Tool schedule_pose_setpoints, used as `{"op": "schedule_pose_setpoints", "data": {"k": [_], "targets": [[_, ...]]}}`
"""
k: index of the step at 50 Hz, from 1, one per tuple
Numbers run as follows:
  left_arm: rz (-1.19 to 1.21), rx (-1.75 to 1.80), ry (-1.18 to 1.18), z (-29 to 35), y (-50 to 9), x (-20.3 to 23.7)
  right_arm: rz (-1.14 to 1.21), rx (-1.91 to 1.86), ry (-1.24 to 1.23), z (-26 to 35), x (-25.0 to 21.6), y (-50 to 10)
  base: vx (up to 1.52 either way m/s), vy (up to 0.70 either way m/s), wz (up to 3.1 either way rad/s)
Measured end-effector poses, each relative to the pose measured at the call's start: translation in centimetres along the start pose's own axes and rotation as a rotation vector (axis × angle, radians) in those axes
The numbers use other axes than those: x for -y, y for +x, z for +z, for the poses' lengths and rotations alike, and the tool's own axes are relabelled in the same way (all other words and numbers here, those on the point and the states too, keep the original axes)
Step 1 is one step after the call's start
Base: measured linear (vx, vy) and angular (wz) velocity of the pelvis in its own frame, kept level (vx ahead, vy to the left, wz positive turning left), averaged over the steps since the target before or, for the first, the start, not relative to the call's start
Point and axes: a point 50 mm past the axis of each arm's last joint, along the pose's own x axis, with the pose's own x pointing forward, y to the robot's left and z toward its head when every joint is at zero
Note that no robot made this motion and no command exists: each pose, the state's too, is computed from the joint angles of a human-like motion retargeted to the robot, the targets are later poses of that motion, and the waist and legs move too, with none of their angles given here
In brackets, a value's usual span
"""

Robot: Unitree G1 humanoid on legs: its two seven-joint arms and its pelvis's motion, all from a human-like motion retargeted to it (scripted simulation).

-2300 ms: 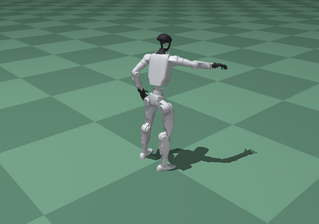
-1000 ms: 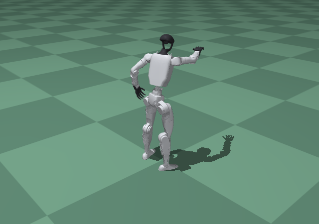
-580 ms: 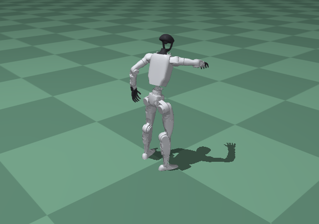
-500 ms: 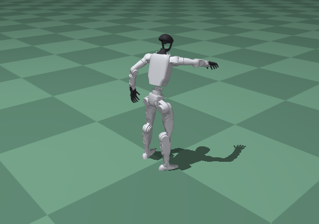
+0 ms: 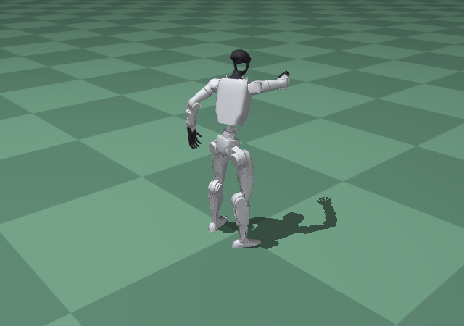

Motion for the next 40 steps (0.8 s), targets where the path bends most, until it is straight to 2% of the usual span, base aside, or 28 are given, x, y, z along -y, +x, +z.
{"op": "schedule_pose_setpoints", "data": {"k": [5,12,15,20,25,30,35,40], "targets": [[0.01,-0.022,-0.045,-0.6,-0.4,0.3,0.042,0.21,0.089,4.8,-0.6,-1.6,0.05,0.01,0.12],[0.021,-0.061,-0.115,-1.9,-1.0,1.3,0.313,0.241,0.202,5.8,-7.0,-7.3,0.06,0.01,0.2],[0.017,-0.075,-0.133,-2.3,-1.1,2.1,0.486,0.133,0.209,3.7,-10.6,-10.2,0.04,0.01,0.18],[0.014,-0.091,-0.141,-2.6,-1.0,2.6,0.751,-0.264,0.22,-2.8,-15.5,-16.1,0.0,0.0,0.0],[-0.001,-0.064,-0.112,-1.8,-0.6,1.9,0.839,-0.714,0.185,-9.6,-16.2,-22.0,0.02,0.02,0.14],[0.004,-0.008,-0.119,-0.5,-0.2,1.2,0.701,-0.918,0.159,-13.5,-13.5,-22.3,0.01,0.01,0.11],[-0.007,0.004,-0.137,-0.1,0.0,1.5,0.41,-0.875,0.23,-14.5,-9.1,-15.6,0.0,0.0,0.0],[-0.003,0.01,-0.101,0.1,0.1,1.4,0.123,-0.724,0.33,-12.5,-4.6,-7.7,-0.01,-0.05,-0.08]]}}
